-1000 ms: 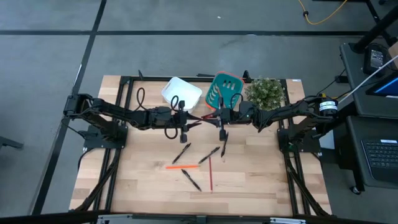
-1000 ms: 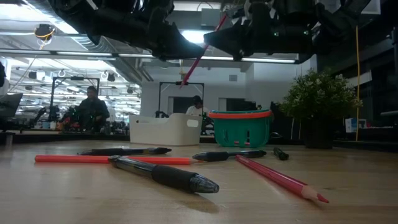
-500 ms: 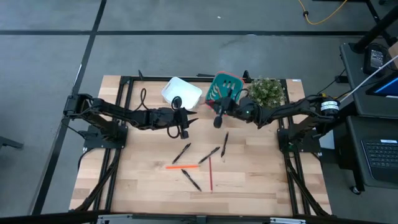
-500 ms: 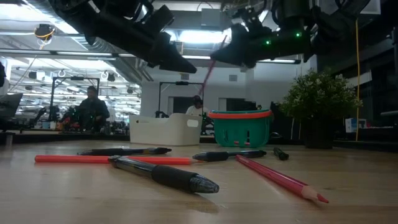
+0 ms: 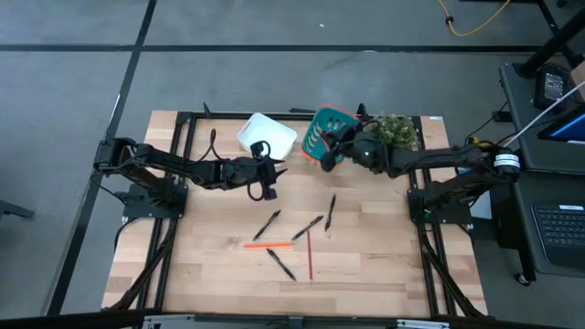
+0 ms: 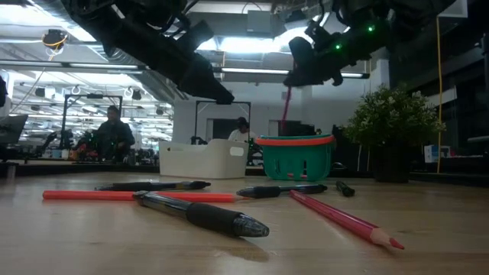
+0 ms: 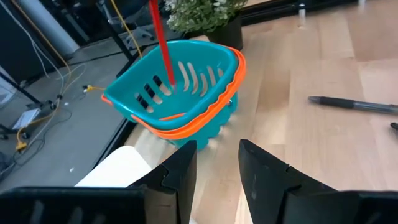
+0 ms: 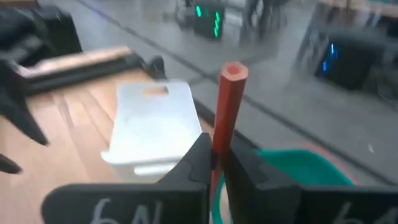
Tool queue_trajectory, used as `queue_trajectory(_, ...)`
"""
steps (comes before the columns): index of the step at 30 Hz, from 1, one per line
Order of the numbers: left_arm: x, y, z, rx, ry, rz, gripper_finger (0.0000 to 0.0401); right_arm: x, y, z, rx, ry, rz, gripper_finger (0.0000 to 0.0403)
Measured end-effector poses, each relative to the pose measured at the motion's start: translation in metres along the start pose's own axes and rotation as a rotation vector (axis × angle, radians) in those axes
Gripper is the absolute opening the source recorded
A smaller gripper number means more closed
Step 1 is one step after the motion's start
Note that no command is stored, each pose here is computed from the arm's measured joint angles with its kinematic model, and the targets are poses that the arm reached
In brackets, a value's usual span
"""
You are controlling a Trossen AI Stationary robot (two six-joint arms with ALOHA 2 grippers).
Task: Sort pens & pencils
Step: Put the red pencil into the green basket
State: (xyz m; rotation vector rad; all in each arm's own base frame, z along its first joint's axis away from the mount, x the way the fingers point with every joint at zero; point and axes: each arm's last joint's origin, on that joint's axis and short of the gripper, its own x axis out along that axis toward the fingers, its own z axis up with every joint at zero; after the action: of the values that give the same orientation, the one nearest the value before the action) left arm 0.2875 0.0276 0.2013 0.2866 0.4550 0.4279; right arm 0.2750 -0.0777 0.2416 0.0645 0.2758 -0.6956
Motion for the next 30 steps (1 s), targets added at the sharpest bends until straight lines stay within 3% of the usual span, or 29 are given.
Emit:
queue_trajectory(8,0.000,0.000,-0.001,0.007,0.007,-0.003,0.0112,0.012,-0.016,0.015,0.035,0.219,-0.055,0.0024)
queue_trajectory(16,0.000,0.000,-0.001,0.008,0.008,-0.003,0.0113,0.024,-0.044,0.021,0.164,0.359,0.026,0.0024)
queue_trajectory(30,0.000,0.000,-0.001,0.008,0.008,-0.003,0.0114,0.055,-0.079,-0.008,0.266,0.511,0.023,0.0024)
